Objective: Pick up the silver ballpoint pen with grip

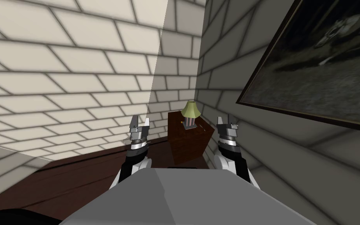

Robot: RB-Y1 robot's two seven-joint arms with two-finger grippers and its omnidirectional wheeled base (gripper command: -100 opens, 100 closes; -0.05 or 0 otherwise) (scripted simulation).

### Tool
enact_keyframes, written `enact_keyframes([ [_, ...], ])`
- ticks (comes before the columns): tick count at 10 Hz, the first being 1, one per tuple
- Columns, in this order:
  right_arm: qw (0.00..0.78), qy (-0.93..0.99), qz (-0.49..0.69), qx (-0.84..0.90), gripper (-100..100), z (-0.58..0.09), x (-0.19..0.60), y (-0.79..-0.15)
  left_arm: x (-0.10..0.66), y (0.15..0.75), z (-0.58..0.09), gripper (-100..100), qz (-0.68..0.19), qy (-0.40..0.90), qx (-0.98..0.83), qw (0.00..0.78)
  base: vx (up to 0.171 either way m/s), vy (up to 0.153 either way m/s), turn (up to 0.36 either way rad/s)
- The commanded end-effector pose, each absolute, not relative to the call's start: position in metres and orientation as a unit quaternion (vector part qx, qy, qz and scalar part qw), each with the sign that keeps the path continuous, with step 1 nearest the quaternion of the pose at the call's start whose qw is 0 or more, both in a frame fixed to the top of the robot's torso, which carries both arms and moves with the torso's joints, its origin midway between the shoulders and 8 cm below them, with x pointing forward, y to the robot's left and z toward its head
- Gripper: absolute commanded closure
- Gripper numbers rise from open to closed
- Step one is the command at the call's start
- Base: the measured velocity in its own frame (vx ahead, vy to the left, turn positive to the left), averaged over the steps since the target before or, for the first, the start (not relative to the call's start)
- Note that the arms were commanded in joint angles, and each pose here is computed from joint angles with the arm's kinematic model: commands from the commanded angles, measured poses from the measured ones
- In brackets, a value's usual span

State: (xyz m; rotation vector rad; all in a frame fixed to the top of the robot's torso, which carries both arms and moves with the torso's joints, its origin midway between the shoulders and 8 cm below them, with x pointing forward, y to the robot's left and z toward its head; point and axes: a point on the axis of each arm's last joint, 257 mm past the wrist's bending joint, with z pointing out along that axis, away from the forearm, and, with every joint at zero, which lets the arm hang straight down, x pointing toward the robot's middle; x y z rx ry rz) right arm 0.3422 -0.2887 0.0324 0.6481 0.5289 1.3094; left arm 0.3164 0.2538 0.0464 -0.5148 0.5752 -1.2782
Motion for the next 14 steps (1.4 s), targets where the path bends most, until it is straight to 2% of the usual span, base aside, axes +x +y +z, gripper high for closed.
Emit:
enact_keyframes([
  [1,0.711,0.254,0.589,0.290,-100,0.027,0.344,-0.288,0.316,0.254,0.046,0,-0.581,0.262,-0.234,0.734,0.001,0.001,0.040],
  [14,0.649,0.461,0.523,0.305,-100,-0.075,0.354,-0.309,0.316,0.254,0.046,0,-0.581,0.262,-0.234,0.734,0.003,0.000,0.095],
])
